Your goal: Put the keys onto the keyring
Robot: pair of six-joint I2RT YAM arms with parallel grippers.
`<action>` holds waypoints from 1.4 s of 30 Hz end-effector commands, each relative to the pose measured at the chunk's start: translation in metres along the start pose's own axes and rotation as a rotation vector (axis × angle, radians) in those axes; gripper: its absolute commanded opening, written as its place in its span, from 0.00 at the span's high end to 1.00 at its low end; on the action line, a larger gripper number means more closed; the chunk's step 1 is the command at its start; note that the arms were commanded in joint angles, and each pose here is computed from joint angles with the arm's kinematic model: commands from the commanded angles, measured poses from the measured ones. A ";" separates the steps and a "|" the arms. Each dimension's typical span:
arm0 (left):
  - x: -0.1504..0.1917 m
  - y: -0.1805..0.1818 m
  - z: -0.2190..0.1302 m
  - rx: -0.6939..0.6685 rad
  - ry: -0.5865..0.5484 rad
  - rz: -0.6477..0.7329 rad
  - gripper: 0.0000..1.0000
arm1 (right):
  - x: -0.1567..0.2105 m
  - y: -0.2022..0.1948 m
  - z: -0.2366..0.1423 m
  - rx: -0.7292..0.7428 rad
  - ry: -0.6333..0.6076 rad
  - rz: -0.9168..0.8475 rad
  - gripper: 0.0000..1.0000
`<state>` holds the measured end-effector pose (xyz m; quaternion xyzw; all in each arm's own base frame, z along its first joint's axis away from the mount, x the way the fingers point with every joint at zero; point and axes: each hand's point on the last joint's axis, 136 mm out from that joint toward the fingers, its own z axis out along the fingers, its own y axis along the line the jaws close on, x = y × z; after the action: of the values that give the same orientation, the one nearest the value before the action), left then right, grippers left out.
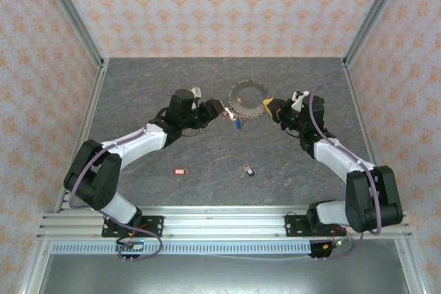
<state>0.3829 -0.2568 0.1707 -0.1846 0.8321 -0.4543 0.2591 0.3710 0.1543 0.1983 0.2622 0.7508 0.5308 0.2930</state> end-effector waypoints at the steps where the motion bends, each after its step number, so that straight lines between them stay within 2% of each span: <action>1: -0.008 -0.052 -0.006 0.147 -0.009 0.048 0.47 | -0.004 0.032 -0.009 -0.086 -0.035 -0.026 0.96; 10: -0.008 -0.075 -0.010 0.178 -0.014 0.127 0.46 | 0.007 0.042 -0.006 -0.103 0.011 -0.042 0.95; 21: -0.008 -0.082 -0.006 0.198 0.000 0.110 0.57 | 0.019 0.061 -0.004 -0.147 0.057 -0.055 0.96; 22: -0.008 -0.080 -0.005 0.183 0.001 0.108 0.56 | 0.020 0.062 -0.003 -0.148 0.061 -0.058 0.96; 24: -0.010 -0.074 -0.005 0.147 -0.007 0.108 0.46 | 0.018 0.063 -0.005 -0.149 0.048 -0.056 0.96; 26: -0.011 -0.066 -0.007 0.103 -0.019 0.104 0.43 | 0.017 0.065 -0.007 -0.152 0.032 -0.057 0.96; 28: -0.012 -0.058 -0.007 0.062 -0.028 0.095 0.36 | 0.017 0.067 -0.008 -0.154 0.031 -0.061 0.96; 31: -0.012 -0.054 -0.007 0.045 -0.031 0.089 0.34 | 0.018 0.068 -0.009 -0.157 0.033 -0.063 0.96; 34: -0.011 -0.055 -0.003 0.053 -0.016 0.078 0.35 | 0.020 0.070 -0.009 -0.163 0.047 -0.067 0.96; 37: -0.010 -0.063 -0.002 0.097 -0.012 0.082 0.49 | 0.023 0.073 -0.009 -0.170 0.063 -0.070 0.96; 42: -0.008 -0.066 -0.001 0.099 0.016 0.098 0.48 | 0.027 0.079 -0.011 -0.188 0.083 -0.085 0.96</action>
<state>0.3932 -0.2785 0.2195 -0.1461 0.8215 -0.4729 0.2831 0.3546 0.1810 0.2187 0.2324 0.7496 0.5564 0.2731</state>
